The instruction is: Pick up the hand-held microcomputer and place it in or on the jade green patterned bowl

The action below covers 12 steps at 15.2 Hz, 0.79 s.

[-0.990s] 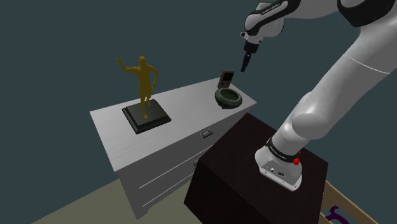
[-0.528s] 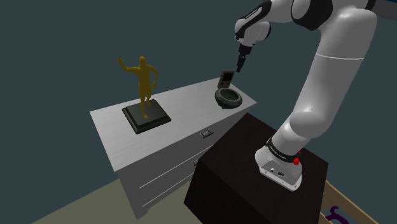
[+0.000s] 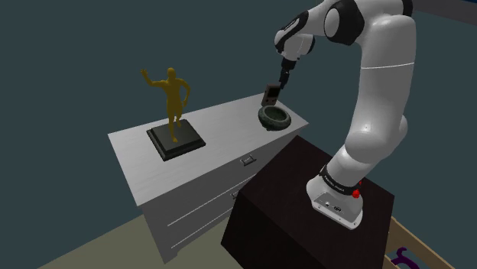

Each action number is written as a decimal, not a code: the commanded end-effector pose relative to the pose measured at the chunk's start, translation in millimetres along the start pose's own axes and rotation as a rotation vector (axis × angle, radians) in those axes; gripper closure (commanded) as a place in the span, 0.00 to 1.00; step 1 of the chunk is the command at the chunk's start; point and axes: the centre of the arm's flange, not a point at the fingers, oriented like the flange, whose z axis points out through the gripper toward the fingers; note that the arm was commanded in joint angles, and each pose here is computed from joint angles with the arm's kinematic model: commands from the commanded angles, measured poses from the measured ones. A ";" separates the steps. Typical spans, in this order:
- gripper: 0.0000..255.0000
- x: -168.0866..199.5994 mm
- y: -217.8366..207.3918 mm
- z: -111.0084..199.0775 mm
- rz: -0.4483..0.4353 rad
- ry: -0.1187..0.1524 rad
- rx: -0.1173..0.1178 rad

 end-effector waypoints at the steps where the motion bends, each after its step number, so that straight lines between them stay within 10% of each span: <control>1: 0.00 0.0 -0.4 10.6 -0.001 0.000 0.000; 11: 0.00 0.0 -0.4 24.1 -0.001 0.000 0.000; 12: 1.00 0.0 -0.4 24.1 -0.001 0.000 0.000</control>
